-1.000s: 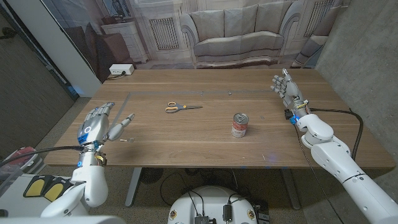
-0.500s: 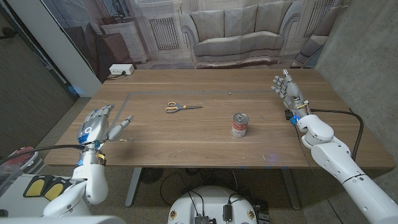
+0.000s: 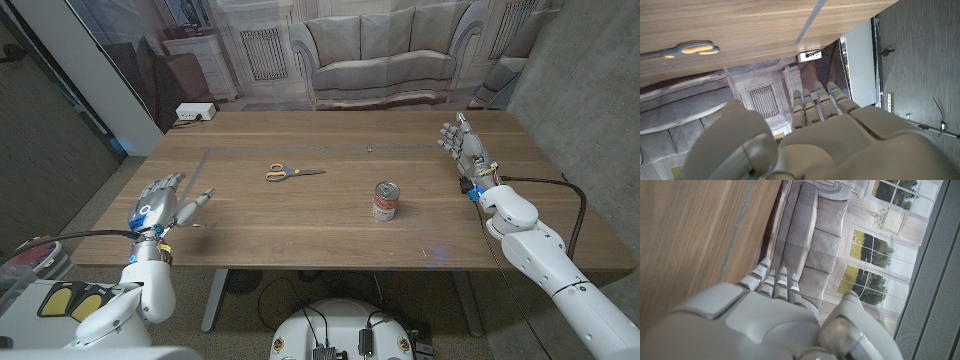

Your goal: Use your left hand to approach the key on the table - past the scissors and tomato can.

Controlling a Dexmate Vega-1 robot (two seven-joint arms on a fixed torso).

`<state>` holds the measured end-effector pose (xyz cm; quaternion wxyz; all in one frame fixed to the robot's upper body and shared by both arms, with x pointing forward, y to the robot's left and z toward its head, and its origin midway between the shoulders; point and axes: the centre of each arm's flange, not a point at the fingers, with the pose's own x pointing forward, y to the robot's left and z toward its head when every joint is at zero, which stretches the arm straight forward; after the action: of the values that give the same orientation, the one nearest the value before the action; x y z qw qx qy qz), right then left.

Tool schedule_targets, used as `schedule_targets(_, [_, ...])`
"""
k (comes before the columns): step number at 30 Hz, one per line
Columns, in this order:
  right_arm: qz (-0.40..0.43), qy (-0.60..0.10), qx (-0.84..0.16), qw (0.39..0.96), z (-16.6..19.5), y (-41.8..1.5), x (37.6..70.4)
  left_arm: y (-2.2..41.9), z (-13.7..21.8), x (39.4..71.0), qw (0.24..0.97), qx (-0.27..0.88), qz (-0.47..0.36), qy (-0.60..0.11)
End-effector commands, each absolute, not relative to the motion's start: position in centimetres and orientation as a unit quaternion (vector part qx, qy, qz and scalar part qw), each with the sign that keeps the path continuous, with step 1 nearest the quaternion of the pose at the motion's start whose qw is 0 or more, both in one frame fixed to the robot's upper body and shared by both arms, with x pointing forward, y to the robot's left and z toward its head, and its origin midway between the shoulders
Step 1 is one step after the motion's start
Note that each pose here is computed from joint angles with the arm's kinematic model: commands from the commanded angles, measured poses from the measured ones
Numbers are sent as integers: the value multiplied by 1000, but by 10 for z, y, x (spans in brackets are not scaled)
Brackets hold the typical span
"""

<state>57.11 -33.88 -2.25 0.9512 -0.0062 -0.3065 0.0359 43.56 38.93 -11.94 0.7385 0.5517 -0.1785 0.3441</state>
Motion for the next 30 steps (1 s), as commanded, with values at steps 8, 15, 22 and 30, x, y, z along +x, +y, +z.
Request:
schedule_targets(8, [41,-310,-11,950,-20,-334,568,387,-123,453,749,562,315,-152])
schedule_targets(15, [39,-307,-7,951,-22,-333,569,386,-126,459,751,571,305,-133])
schedule_targets(22, [39,-303,-5,952,-23,-333,570,385,-134,468,756,569,297,-128])
schedule_targets(30, [41,-308,-7,951,-21,-332,570,383,-137,476,760,567,292,-126])
